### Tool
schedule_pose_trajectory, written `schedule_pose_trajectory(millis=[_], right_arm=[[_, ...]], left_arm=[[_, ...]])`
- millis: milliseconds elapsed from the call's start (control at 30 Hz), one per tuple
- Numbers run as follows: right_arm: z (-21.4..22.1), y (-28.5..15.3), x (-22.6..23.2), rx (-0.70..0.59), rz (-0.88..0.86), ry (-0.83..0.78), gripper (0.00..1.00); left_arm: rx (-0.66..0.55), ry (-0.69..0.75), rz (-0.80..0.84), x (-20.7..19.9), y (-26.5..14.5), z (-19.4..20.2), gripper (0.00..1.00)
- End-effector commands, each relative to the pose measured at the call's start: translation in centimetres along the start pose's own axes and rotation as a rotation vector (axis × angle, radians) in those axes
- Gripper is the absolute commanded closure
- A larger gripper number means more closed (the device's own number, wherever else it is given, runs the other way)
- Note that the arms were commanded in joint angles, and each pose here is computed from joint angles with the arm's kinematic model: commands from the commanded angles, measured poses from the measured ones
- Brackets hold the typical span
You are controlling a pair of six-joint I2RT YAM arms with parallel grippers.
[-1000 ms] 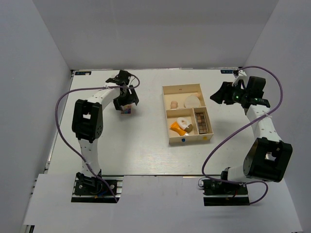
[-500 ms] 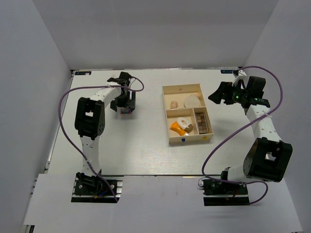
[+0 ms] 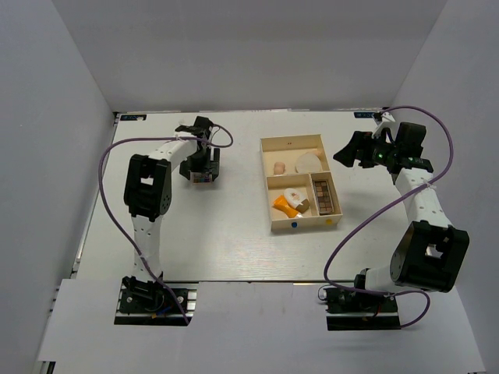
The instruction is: Organize the makeup
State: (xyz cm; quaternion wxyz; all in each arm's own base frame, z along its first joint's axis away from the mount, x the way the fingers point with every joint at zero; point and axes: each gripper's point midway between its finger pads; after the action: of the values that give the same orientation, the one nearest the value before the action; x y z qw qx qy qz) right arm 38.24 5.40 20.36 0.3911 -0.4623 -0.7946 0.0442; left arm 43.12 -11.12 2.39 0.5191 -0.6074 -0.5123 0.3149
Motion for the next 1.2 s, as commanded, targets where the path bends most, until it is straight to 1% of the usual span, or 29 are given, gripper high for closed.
schedule_pose_trajectory(millis=[0,100,200,333,367,467,533,633,667,733,767,867,933,967,1000,1100,1133,1167], right_arm=[[-0.7,-0.3,1.0,-0.016,-0.027,-0.027,0.11],[-0.7,-0.3,0.9,-0.017,-0.024,-0.027,0.11],[-0.7,-0.2,1.0,-0.017,-0.027,-0.028,0.11],[-0.8,-0.2,1.0,-0.018,-0.027,-0.029,0.11],[-0.7,-0.2,1.0,-0.017,-0.027,-0.028,0.11],[-0.7,-0.2,1.1,-0.016,-0.030,-0.028,0.14],[-0.8,-0.3,1.1,-0.019,-0.029,-0.031,0.14],[-0.8,-0.3,1.1,-0.018,-0.032,-0.029,0.14],[-0.9,-0.3,1.2,-0.019,-0.034,-0.030,0.15],[-0.8,-0.2,1.2,-0.016,-0.036,-0.029,0.15],[-0.8,-0.2,1.2,-0.016,-0.036,-0.029,0.16],[-0.9,-0.3,1.2,-0.018,-0.037,-0.030,0.16],[-0.9,-0.3,1.3,-0.019,-0.037,-0.032,0.18],[-0.8,-0.3,1.2,-0.018,-0.035,-0.029,0.21],[-0.8,-0.3,1.2,-0.018,-0.037,-0.030,0.24],[-0.7,-0.2,1.3,-0.016,-0.046,-0.030,0.37],[-0.6,-0.1,1.2,-0.012,-0.050,-0.027,0.47],[-0.6,-0.1,1.3,-0.012,-0.053,-0.028,0.53]], left_arm=[[0.019,-0.014,0.006,-0.7,0.8,0.1,0.03],[0.022,-0.032,0.005,-0.8,1.1,0.1,0.03],[0.061,-0.053,-0.019,-0.6,1.8,1.1,0.03],[0.092,-0.083,-0.007,-0.7,2.6,2.3,0.08],[0.088,-0.086,0.012,-1.0,2.5,2.4,0.12],[0.073,-0.094,0.042,-1.6,2.8,3.1,0.20],[0.095,-0.100,0.049,-1.5,3.2,4.2,0.26],[0.097,-0.104,0.065,-1.8,3.3,4.7,0.31],[0.082,-0.107,0.070,-1.9,3.1,4.4,0.38],[0.065,-0.116,0.098,-2.3,2.8,4.1,0.49],[0.027,-0.125,0.104,-2.3,2.1,3.2,0.58],[-0.062,-0.105,0.191,-4.2,0.2,0.9,0.65],[-0.156,-0.070,0.337,-6.9,-3.1,-1.2,0.68],[-0.234,-0.065,0.400,-7.8,-4.5,-2.9,0.69],[-0.305,-0.041,0.504,-9.5,-7.6,-3.9,0.69],[-0.453,0.013,0.673,-13.3,-13.0,-6.2,0.69],[-0.495,0.045,0.774,-15.7,-15.2,-6.7,0.69],[-0.518,0.061,0.819,-16.8,-16.4,-6.9,0.69]])
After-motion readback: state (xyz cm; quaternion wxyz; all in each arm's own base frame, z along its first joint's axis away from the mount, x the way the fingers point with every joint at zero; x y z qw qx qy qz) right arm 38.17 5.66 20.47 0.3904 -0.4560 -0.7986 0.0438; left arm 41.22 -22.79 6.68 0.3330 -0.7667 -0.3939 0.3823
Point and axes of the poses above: each gripper's point midway between its finger pads, its own y axis out along the fingers, its own x axis along the line the jaws close on, z = x × y, and after that the axes turned 14 degrees about y, right-handed
